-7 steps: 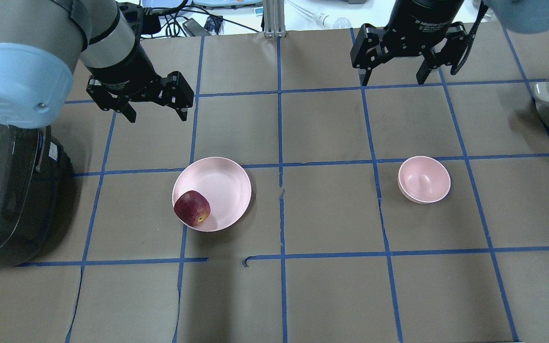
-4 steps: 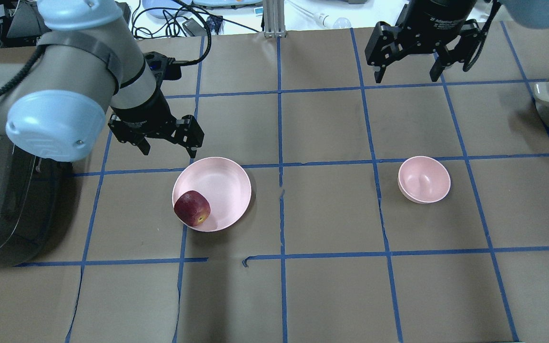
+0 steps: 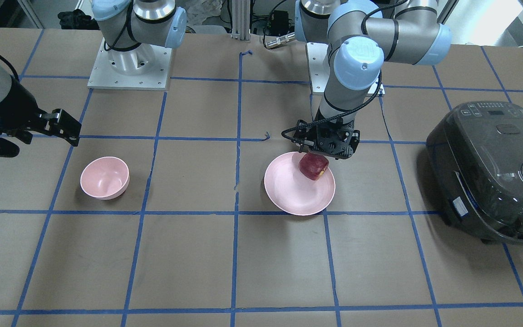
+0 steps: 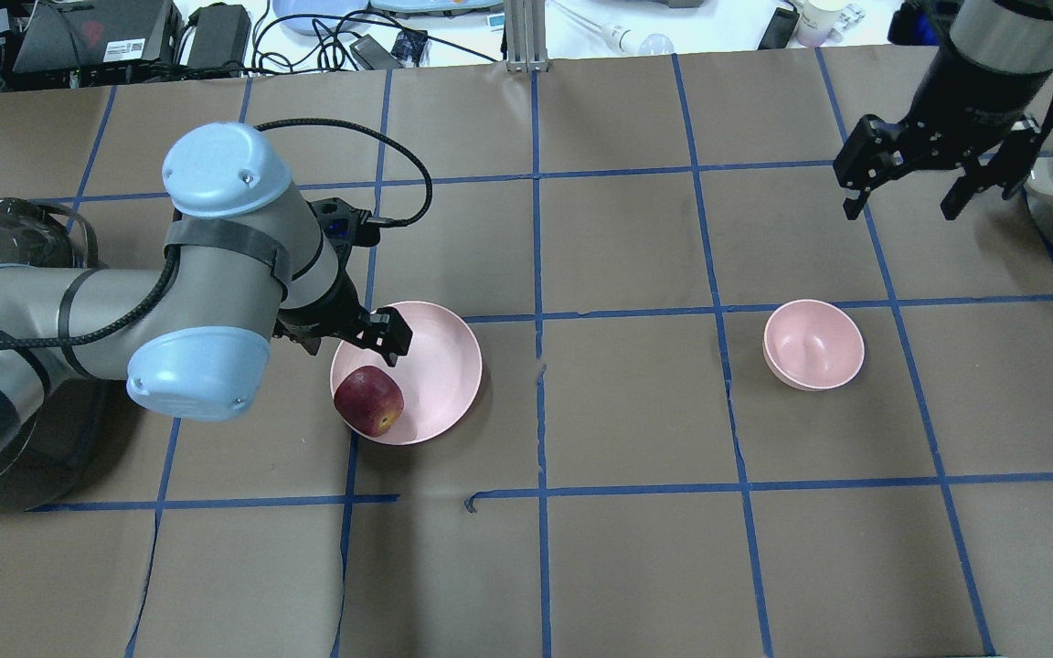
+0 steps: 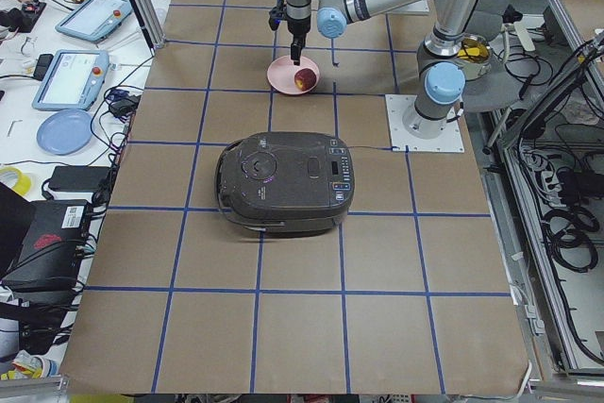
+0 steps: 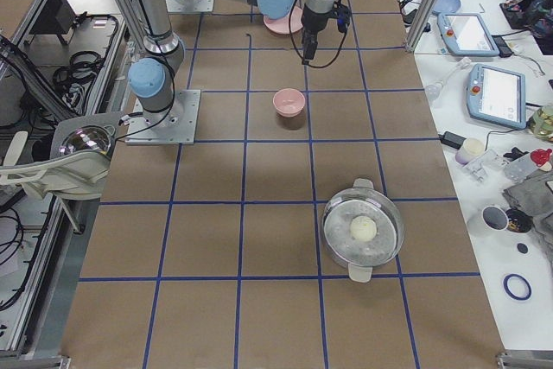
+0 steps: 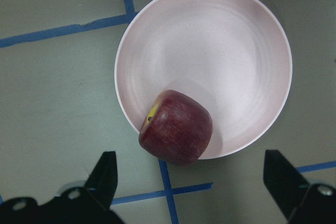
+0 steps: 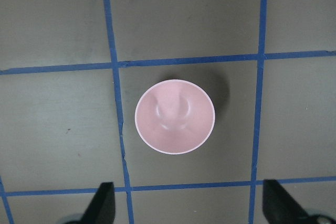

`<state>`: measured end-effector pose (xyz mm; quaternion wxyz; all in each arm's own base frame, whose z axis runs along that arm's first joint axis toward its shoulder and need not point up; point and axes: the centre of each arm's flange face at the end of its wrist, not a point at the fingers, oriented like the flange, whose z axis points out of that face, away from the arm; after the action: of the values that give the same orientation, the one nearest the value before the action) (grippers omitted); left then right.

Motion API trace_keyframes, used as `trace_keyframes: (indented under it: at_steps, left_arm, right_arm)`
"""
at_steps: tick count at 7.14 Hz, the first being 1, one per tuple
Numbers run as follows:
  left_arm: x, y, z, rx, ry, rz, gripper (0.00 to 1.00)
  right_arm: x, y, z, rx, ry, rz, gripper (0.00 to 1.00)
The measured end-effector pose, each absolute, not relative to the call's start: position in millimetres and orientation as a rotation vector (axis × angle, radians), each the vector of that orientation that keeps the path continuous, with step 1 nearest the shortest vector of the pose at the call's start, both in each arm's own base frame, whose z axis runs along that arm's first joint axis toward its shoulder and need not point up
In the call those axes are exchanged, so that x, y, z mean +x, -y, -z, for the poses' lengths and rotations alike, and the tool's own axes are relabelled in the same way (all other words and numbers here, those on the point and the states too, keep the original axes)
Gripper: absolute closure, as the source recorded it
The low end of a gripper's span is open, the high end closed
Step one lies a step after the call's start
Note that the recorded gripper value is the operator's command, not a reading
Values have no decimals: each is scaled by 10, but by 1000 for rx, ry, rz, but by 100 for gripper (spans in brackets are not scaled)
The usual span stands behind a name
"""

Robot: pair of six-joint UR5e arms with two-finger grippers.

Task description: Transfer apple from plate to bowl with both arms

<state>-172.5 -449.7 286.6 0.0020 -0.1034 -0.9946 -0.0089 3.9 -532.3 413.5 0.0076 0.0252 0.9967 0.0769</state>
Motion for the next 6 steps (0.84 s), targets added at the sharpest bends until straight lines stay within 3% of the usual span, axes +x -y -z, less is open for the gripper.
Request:
trace_keyframes:
  at_steps: [2,3,4,5,6]
  left_arm:
    - [-1788,4431,-2572,-416,3126,-4,0]
    - [-1812,4422,-2476,-451,3158,8,0]
    - [-1819,4427,-2408,-474,3186,18,0]
    - [-1826,4448,-2358,-484,3198,9,0]
    - [-1837,4468,-2301,-489,3201,-6,0]
  right_arm:
    - [-231,5063,-3131,92,-3111,-226,2]
    - [-234,4868,-2674,96,-3126,-161,18]
    - [-204,4702,-2351,93,-3136,-110,47]
    - [-177,4600,-2149,84,-3139,-94,86]
    - [-166,4557,-2056,70,-3140,-92,100]
